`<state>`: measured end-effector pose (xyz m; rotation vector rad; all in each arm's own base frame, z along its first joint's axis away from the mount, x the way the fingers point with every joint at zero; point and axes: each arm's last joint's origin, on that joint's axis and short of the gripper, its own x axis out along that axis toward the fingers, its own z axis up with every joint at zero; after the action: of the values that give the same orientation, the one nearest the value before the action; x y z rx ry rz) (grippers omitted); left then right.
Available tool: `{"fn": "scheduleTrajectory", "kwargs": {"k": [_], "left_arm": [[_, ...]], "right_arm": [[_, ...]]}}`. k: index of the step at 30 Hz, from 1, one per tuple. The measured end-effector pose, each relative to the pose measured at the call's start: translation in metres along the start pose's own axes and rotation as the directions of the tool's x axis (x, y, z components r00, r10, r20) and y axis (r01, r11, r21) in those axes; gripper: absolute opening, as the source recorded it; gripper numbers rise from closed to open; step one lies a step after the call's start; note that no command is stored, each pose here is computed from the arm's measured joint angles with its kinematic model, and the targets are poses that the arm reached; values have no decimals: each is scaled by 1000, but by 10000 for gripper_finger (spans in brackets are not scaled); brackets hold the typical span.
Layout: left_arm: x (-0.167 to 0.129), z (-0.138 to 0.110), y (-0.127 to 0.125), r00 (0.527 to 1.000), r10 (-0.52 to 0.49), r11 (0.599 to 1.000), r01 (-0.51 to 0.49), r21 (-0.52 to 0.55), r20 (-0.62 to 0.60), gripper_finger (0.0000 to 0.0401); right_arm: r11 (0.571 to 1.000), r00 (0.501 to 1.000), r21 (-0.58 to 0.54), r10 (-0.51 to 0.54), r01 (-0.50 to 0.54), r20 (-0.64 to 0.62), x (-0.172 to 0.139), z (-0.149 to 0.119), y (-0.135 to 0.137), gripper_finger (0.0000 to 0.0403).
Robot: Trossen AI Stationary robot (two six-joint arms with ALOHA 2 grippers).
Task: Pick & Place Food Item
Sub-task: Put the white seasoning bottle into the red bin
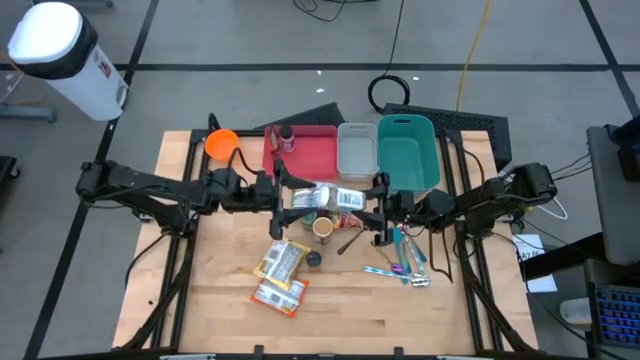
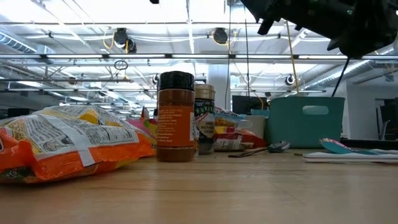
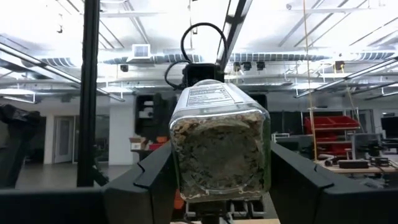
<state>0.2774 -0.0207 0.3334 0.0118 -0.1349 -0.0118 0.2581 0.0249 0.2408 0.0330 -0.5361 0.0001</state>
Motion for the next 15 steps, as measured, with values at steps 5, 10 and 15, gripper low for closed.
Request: {"fn": "scheduleTrajectory", "kwargs": {"k": [5,10,15], "left_arm": [[6,-8,0,1000,4,1000,-4,1,-18,283],[15,-16,3,1000,18,1000,-18,3,-7,283],[16,-17,10,1000,18,1000,-18,16,-5,283]], "right_arm": [[1000,1000,4,2,-2,3,1,1,0,189],[1000,1000,4,2,-2,2,1,0,0,189],[1000,1000,11,-3,3,-3,1,0,0,189]]}}
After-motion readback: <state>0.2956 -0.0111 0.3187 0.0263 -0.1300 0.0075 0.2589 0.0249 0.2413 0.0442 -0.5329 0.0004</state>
